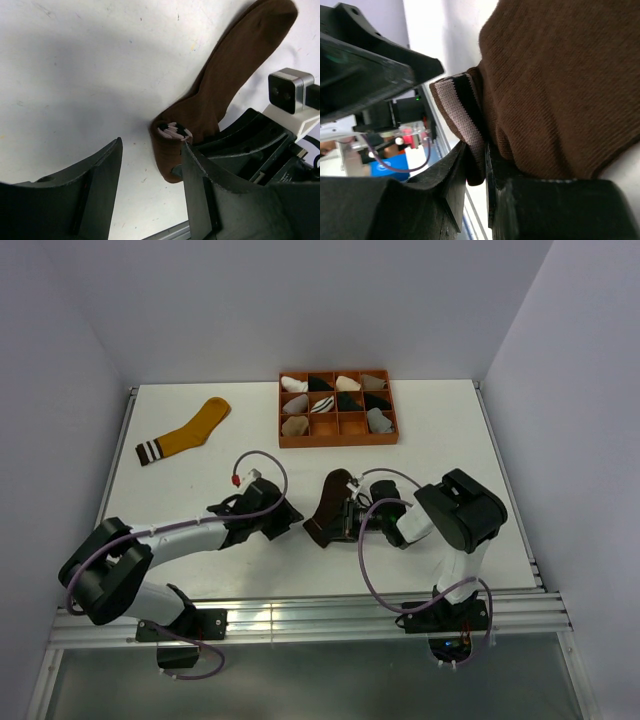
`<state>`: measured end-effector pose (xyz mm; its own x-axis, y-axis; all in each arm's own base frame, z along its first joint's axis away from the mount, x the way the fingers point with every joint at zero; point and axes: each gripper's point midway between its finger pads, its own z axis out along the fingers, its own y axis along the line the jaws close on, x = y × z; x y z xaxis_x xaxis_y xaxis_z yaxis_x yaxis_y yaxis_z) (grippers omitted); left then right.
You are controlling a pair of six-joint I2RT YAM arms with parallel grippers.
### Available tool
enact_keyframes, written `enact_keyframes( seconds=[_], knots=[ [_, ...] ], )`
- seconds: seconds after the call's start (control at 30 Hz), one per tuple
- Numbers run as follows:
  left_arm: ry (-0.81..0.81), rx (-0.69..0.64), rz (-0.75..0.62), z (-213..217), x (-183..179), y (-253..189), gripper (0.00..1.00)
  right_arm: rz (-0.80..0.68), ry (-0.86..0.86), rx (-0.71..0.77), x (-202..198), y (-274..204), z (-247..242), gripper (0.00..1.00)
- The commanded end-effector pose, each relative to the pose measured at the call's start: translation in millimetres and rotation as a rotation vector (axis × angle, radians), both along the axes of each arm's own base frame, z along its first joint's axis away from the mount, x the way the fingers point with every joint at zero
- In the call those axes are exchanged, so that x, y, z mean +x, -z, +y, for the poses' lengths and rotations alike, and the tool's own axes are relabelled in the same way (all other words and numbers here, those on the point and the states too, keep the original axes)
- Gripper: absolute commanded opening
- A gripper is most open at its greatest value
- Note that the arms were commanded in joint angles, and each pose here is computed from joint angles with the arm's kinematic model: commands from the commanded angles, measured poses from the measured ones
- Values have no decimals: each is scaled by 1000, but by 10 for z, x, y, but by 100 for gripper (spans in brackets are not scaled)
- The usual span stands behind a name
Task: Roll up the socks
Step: Roll the sock at the center of the board.
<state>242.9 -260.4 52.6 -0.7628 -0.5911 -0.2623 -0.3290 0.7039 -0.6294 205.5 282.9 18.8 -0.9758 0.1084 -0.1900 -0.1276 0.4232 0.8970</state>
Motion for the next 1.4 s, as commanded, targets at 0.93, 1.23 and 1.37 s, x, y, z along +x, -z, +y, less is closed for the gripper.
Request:
enact_keyframes(
  seconds=[0.93, 1.23, 1.37],
  knots=[
    [92, -28, 13, -249, -46, 266, 50, 183, -42, -141, -69, 369, -82, 0],
    [93, 23, 62, -232, -50, 492, 44, 181, -54, -144, -73, 376, -84, 0],
    [92, 31, 83, -222, -77, 557, 31, 172, -60, -147, -65, 377, -83, 0]
  ],
)
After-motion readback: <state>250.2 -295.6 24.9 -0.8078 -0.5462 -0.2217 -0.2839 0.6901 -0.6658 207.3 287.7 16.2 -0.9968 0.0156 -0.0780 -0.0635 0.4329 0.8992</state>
